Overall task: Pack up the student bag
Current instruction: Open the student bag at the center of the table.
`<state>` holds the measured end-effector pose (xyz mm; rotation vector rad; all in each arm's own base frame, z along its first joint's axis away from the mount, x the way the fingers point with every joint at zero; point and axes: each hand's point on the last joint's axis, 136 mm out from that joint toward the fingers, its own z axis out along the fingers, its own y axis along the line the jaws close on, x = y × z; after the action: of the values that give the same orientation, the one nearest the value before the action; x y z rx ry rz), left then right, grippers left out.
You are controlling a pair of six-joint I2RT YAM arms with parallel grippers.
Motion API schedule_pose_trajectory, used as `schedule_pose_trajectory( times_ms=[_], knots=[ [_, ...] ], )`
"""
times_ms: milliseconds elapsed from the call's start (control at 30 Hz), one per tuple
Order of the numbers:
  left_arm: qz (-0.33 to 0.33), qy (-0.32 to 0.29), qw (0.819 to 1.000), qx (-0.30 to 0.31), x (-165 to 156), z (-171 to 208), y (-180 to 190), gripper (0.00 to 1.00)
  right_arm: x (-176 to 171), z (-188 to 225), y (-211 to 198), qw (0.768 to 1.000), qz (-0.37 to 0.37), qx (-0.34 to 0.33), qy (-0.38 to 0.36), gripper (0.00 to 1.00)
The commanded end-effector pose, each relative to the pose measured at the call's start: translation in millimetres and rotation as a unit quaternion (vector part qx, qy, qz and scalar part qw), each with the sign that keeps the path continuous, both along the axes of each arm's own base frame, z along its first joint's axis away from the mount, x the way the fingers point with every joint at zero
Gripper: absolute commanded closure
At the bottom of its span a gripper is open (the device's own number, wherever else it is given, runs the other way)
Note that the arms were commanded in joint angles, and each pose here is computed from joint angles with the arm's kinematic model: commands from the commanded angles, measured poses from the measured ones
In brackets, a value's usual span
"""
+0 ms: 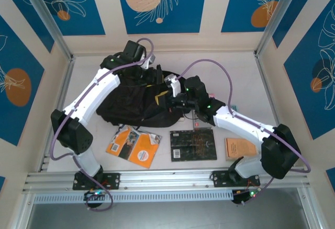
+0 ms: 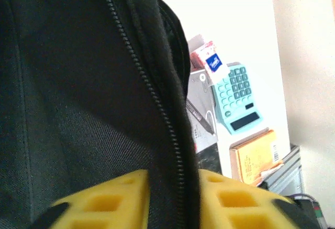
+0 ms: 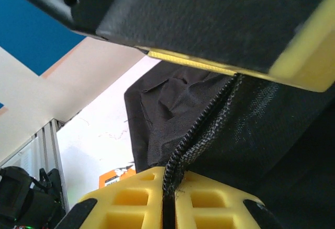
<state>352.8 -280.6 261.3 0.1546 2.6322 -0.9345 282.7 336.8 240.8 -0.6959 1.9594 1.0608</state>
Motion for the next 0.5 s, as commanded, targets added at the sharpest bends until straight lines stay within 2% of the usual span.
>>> schedule_pose_trajectory(
  times_ms=[0, 33, 67, 167, 233, 367, 467],
  knots=[
    [-0.011, 0.003, 1.0, -0.024, -7, 5, -8, 0.95, 3, 7, 4, 1.0, -0.005, -0.002, -0.001, 0.88],
    [-0.012, 0.004, 1.0, -0.02, -8, 3, -7, 1.0, 4, 7, 4, 1.0, -0.008, -0.002, 0.004, 0.86],
    [-0.012, 0.003, 1.0, -0.016, -8, 2, -6, 1.0, 4, 8, 3, 1.0, -0.011, -0.001, 0.007, 0.81],
    [0.001, -0.012, 1.0, 0.005, -5, 3, 7, 1.0, 6, 13, -3, 0.999, -0.033, -0.007, 0.023, 0.55],
    [0.016, -0.027, 0.999, 0.017, -2, 7, 22, 1.0, 6, 17, -14, 0.997, -0.062, -0.013, 0.043, 0.44],
    [0.042, -0.043, 0.998, 0.018, -1, 13, 47, 1.0, -7, 21, -42, 0.991, -0.095, -0.027, 0.095, 0.39],
    [0.048, -0.056, 0.996, 0.041, -5, 10, 60, 1.0, -8, 12, -75, 0.979, -0.167, -0.049, 0.11, 0.41]
  ],
)
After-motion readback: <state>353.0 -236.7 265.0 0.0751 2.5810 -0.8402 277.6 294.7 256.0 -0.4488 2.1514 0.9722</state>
